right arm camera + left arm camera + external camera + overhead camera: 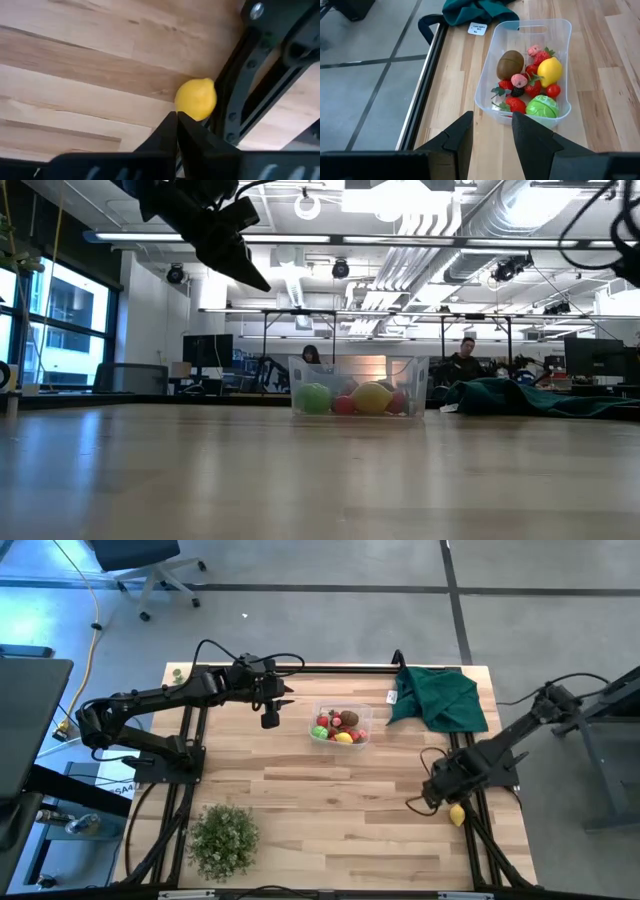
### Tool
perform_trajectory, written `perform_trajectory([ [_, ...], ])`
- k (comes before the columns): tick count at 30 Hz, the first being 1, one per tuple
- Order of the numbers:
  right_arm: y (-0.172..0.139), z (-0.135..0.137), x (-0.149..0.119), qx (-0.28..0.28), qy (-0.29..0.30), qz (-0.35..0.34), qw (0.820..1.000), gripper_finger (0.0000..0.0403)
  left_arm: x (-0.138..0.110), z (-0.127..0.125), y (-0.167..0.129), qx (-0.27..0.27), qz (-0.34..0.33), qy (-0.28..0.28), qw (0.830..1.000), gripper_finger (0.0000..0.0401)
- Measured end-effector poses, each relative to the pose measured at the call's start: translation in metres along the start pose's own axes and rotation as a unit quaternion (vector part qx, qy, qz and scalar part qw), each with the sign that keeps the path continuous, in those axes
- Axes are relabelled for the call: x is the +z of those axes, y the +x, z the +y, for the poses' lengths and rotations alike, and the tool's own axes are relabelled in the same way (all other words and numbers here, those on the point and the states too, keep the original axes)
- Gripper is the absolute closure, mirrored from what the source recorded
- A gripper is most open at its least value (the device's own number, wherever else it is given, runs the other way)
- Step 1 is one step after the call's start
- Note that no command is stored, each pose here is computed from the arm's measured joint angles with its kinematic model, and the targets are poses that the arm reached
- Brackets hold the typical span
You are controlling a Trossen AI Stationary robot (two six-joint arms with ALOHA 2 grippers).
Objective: Pick and placing Produce into tupperware
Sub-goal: Put the yellow lemon into the transparent bin
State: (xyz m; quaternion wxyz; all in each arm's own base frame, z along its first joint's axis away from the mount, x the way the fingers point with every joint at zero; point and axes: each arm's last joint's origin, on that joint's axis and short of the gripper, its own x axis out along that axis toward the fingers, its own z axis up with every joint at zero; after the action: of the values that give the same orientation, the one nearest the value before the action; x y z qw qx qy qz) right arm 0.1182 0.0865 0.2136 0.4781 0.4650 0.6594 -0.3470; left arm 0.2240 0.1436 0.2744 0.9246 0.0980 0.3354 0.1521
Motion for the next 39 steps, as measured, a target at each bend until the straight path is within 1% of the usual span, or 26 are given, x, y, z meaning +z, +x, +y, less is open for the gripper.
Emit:
perform_trajectory([
  [4, 0.012, 0.004, -0.009, -0.012, 0.026, -0.002, 1.0, 0.0402, 0.0, 0.0, 0.0, 0.0, 0.0, 0.0, 1.0, 0.0277],
  [11, 0.03, 0.01, -0.02, -0.059, 0.039, -0.021, 0.997, 0.0403, 0.0, 0.0, 0.0, 0.0, 0.0, 0.0, 1.0, 0.0277],
  [20, 0.053, 0.013, -0.025, -0.142, 0.037, -0.052, 0.988, 0.0403, 0.0, 0.0, 0.0, 0.0, 0.0, 0.0, 1.0, 0.0277],
  [23, 0.06, 0.014, -0.027, -0.168, 0.049, -0.048, 0.983, 0.0403, 0.0, 0.0, 0.0, 0.0, 0.0, 0.0, 1.0, 0.0277],
  [26, 0.066, 0.014, -0.031, -0.189, 0.048, -0.046, 0.98, 0.0403, 0.0, 0.0, 0.0, 0.0, 0.0, 0.0, 1.0, 0.0277],
  [28, 0.07, 0.013, -0.033, -0.194, 0.052, -0.052, 0.978, 0.0403, 0.0, 0.0, 0.0, 0.0, 0.0, 0.0, 1.0, 0.0277],
  [34, 0.076, 0.016, -0.043, -0.175, 0.061, -0.032, 0.982, 0.0403, 0.0, 0.0, 0.0, 0.0, 0.0, 0.0, 1.0, 0.0277],
  [39, 0.078, 0.013, -0.048, -0.176, 0.075, -0.037, 0.981, 0.0403, 0.0, 0.0, 0.0, 0.0, 0.0, 0.0, 1.0, 0.0277],
])
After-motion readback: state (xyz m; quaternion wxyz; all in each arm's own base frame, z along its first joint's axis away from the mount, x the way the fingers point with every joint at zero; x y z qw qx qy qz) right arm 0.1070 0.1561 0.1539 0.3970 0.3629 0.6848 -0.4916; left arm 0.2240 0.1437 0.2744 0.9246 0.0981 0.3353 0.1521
